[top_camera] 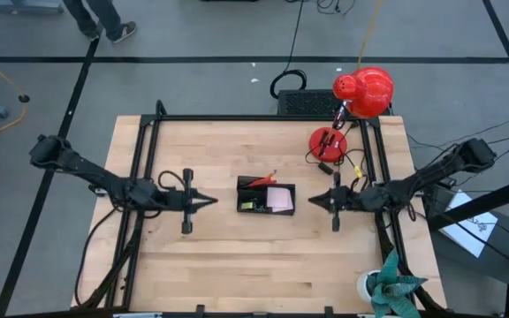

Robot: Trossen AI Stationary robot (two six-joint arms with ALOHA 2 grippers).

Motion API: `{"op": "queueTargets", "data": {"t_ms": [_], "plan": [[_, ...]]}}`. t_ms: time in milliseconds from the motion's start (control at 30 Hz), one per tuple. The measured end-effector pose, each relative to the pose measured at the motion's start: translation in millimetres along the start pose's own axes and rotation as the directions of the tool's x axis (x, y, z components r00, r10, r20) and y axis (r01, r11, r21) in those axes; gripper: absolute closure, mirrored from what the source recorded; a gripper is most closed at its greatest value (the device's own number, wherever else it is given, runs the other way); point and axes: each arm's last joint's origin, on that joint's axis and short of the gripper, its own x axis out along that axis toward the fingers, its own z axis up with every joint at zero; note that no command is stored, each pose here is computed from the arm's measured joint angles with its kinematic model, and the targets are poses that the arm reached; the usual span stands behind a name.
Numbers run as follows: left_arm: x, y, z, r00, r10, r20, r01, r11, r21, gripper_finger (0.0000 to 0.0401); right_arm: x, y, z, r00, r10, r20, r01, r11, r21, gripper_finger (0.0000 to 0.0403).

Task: Pick and place office supplies into organizer
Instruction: Return to Home Position

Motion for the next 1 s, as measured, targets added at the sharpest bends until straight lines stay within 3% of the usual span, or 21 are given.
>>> {"op": "queueTargets", "data": {"t_ms": [133, 367, 500, 600, 733, 933, 1000], "plan": [[-4, 7, 4, 0.999, 0.028, 0.018, -0.028, 1.0, 0.012, 0.0397, -5, -12, 3, 0.998, 0.062, 0.025, -0.063, 0.998, 0.009, 0.0403], [-24, 4, 14, 0.999, -0.021, 0.05, 0.02, 1.0, 0.021, 0.0397, -18, -27, 11, 0.993, 0.101, 0.059, -0.101, 0.995, -0.009, 0.0403], [-41, -2, -2, 0.995, -0.002, 0.098, 0.0, 1.0, 0.014, 0.0399, -30, -31, 13, 0.986, 0.151, 0.067, -0.151, 0.989, -0.003, 0.0403], [-55, 3, -23, 0.984, 0.109, 0.143, -0.104, 0.994, -0.037, 0.0397, -37, -36, 10, 0.988, 0.125, 0.088, -0.126, 0.992, 0.005, 0.0403], [-62, 13, -46, 0.976, 0.143, 0.167, -0.129, 0.988, -0.088, 0.0399, -41, -44, 5, 0.986, 0.078, 0.149, -0.083, 0.996, 0.027, 0.0403], [-54, 28, -55, 0.993, 0.016, 0.113, -0.012, 0.999, -0.038, 0.0399, -44, -51, 6, 0.95, 0.177, 0.258, -0.197, 0.979, 0.054, 0.0403], [-53, 35, -57, 0.993, 0.015, 0.115, -0.009, 0.999, -0.05, 0.04, -45, -53, 11, 0.932, 0.198, 0.304, -0.223, 0.974, 0.051, 0.0403]]}}
